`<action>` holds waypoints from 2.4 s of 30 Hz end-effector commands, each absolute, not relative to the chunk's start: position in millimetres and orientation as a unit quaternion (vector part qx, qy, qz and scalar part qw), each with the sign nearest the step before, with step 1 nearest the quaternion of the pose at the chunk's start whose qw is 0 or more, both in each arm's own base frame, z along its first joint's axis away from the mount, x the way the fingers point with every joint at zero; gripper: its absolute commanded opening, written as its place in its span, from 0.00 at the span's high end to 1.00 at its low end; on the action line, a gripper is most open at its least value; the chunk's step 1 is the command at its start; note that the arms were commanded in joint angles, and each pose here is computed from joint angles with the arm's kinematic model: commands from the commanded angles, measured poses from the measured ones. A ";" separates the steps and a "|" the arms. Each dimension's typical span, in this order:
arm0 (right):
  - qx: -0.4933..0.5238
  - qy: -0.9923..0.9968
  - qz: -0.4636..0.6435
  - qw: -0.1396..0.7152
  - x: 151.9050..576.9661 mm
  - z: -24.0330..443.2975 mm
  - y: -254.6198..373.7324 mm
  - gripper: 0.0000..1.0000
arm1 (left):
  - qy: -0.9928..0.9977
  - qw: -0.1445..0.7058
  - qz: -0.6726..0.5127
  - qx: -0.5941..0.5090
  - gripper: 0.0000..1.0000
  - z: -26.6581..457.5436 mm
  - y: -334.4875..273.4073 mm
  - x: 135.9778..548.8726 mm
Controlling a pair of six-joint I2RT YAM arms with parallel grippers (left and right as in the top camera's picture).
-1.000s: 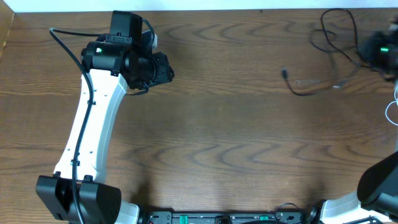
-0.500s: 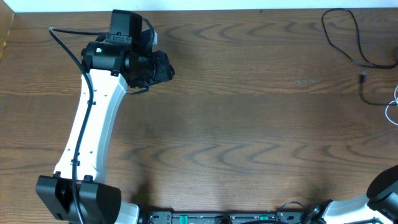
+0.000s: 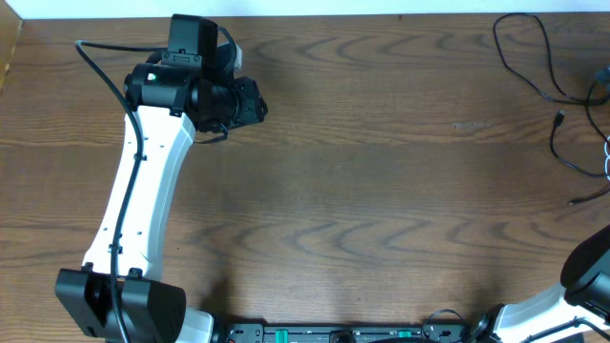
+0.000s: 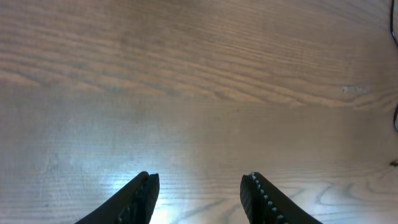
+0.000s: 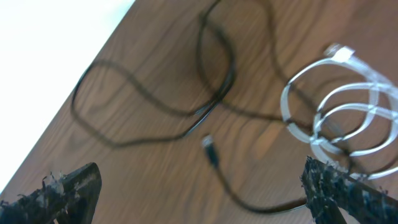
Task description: Untangle cables
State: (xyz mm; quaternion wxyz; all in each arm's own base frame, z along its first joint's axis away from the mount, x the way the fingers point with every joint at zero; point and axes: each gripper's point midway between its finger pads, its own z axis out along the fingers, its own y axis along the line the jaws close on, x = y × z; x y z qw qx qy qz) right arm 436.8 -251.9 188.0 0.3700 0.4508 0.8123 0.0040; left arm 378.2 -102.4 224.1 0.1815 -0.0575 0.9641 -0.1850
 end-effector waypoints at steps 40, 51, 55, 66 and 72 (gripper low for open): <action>0.118 0.955 0.119 0.245 303.5 273.4 0.4 0.01 | 0.925 0.325 -0.194 -0.006 0.01 337.9 -89.5 304.7; 0.119 0.957 0.051 0.259 291.8 275.6 -19.1 0.01 | 0.925 0.325 -0.194 -0.006 0.01 337.9 -89.5 304.7; 0.111 0.946 0.028 0.304 282.4 284.4 -23.8 0.01 | 0.925 0.325 -0.194 -0.006 0.01 337.9 -89.5 304.7; 0.051 0.850 0.023 0.523 253.2 267.7 -11.1 0.01 | 0.925 0.325 -0.194 -0.006 0.01 337.9 -89.5 304.7; -0.002 0.803 0.044 0.594 244.3 250.2 8.7 0.01 | 0.925 0.325 -0.194 -0.006 0.01 337.9 -89.5 304.7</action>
